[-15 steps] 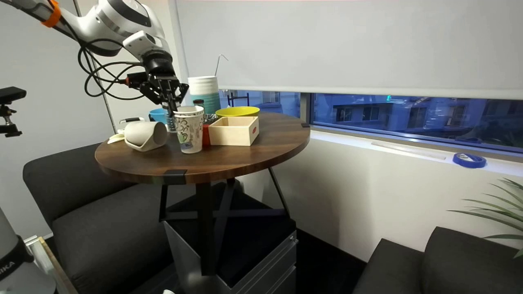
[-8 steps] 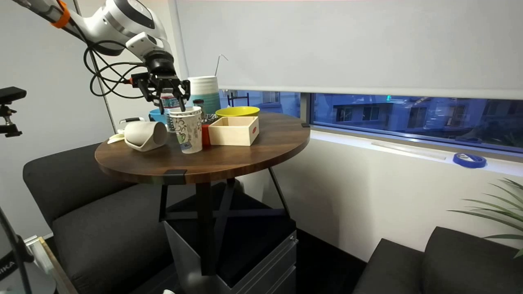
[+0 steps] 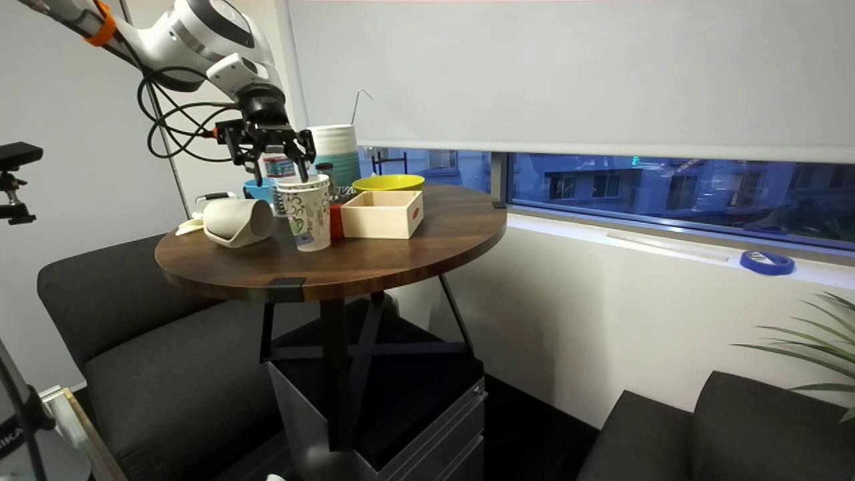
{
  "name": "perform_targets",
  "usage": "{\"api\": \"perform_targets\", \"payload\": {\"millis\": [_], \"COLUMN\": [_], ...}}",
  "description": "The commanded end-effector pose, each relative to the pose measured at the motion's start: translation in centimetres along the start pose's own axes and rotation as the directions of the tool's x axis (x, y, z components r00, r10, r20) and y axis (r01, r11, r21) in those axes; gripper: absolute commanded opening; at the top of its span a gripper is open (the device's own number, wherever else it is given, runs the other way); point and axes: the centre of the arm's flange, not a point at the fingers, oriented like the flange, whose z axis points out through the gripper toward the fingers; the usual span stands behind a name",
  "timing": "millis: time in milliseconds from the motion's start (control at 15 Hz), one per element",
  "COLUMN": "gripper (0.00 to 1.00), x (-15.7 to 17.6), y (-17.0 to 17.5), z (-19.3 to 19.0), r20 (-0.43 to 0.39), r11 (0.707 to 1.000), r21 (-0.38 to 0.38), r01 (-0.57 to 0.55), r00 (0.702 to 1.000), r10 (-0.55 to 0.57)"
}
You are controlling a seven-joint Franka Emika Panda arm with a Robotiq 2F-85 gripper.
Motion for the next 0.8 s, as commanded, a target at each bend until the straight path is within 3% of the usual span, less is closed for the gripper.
{"api": "perform_targets", "payload": {"millis": [0,200,400,733], "gripper": [1.0,1.0,1.0,1.0], "x": [2.5,4.5,5.9,8.2], "y": [0.7,1.3,2.2,4.6], "z": [-0.4,-1.5,-2.4,-0.9], "r20": [0.014,0.088,0.256,0.498], "r11": [1.0,0.997,0.992,0.991], "r21": [0.022,0.055,0.089,0.051], "r01": [-0.015,-0.05,-0.086,-0.126], "r00": [1.0,0.995,0.965,0.863], "r10": [0.015,0.045,0.061,0.084]}}
